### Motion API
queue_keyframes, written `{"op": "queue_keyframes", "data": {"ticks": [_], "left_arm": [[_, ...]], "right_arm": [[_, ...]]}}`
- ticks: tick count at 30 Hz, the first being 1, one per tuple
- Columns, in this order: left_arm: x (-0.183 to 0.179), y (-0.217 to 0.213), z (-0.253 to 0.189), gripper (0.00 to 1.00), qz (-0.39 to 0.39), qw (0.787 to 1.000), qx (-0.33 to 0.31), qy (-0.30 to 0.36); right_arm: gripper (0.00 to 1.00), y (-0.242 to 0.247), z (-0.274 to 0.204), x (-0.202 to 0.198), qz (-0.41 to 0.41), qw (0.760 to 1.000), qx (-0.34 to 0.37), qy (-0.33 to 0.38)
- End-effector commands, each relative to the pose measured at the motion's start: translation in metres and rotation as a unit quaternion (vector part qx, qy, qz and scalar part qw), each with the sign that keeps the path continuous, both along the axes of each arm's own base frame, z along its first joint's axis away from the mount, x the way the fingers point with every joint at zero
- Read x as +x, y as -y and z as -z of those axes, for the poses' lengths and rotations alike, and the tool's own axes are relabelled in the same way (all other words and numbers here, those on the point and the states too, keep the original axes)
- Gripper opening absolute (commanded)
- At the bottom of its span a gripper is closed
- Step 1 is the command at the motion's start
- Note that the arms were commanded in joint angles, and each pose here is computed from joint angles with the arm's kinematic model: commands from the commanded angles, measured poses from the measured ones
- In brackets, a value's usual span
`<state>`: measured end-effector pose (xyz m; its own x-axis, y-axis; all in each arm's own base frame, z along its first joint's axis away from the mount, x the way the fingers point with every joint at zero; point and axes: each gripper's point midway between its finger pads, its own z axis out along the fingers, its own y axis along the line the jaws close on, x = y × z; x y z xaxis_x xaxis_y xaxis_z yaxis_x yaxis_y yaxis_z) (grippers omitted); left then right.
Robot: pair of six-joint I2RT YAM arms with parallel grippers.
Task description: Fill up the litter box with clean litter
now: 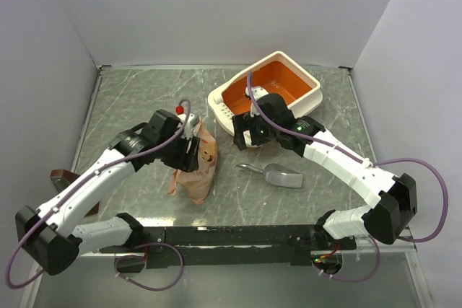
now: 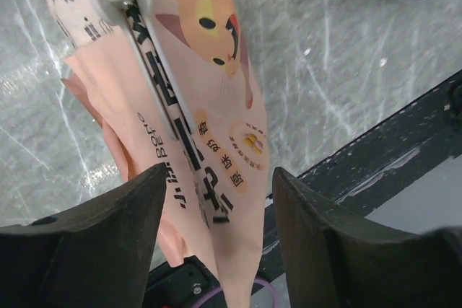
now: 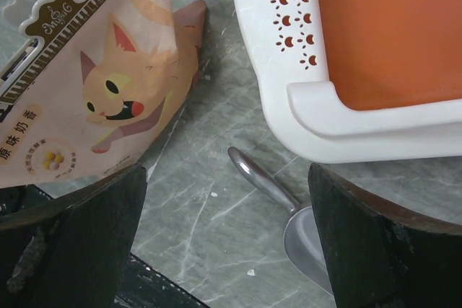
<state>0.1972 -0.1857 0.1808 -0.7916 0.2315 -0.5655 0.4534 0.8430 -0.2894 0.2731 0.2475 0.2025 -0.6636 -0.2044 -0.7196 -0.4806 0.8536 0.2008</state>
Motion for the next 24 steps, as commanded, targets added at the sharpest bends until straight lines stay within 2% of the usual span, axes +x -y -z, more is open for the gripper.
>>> {"op": "queue_keyframes", "data": {"ticks": [1, 3, 4, 6, 7, 9, 12, 17, 21, 23, 24], "left_arm": [[0.003, 0.0, 0.006, 0.63, -0.01, 0.998, 0.054, -0.006], [0.008, -0.002, 0.008, 0.57, -0.02, 0.997, 0.073, -0.002], [0.006, 0.001, 0.013, 0.48, -0.016, 0.996, 0.082, -0.014], [0.009, -0.002, 0.017, 0.34, -0.026, 0.995, 0.1, -0.015], [0.01, -0.003, 0.021, 0.19, -0.031, 0.993, 0.113, -0.018], [0.011, -0.003, 0.023, 0.04, -0.034, 0.992, 0.122, -0.017], [0.014, -0.002, 0.02, 0.01, -0.033, 0.991, 0.131, -0.004], [0.045, -0.009, -0.006, 0.01, -0.046, 0.978, 0.192, 0.069], [0.078, 0.0, -0.03, 0.01, 0.006, 0.964, 0.223, 0.142], [0.09, 0.01, -0.049, 0.01, 0.03, 0.96, 0.213, 0.178], [0.098, 0.019, -0.062, 0.01, 0.073, 0.95, 0.209, 0.219]], "right_arm": [[1.0, 0.001, -0.011, 0.0, -0.001, 1.0, 0.011, 0.019], [1.0, 0.002, -0.011, -0.001, -0.001, 1.0, 0.014, 0.019], [1.0, 0.0, -0.01, -0.003, -0.005, 1.0, 0.017, 0.016], [1.0, 0.0, -0.009, -0.005, -0.007, 1.0, 0.02, 0.014], [1.0, 0.0, -0.008, -0.006, -0.008, 1.0, 0.019, 0.013], [1.0, 0.002, -0.006, -0.007, -0.006, 1.0, 0.018, 0.011], [1.0, 0.003, -0.007, -0.007, -0.003, 1.0, 0.018, 0.015], [1.0, 0.005, -0.007, -0.004, 0.009, 1.0, 0.014, 0.015], [1.0, 0.011, -0.012, 0.001, 0.032, 0.999, 0.009, 0.021], [1.0, 0.016, -0.016, 0.001, 0.047, 0.999, 0.008, 0.022], [1.0, 0.018, -0.019, 0.002, 0.053, 0.998, 0.01, 0.026]]}}
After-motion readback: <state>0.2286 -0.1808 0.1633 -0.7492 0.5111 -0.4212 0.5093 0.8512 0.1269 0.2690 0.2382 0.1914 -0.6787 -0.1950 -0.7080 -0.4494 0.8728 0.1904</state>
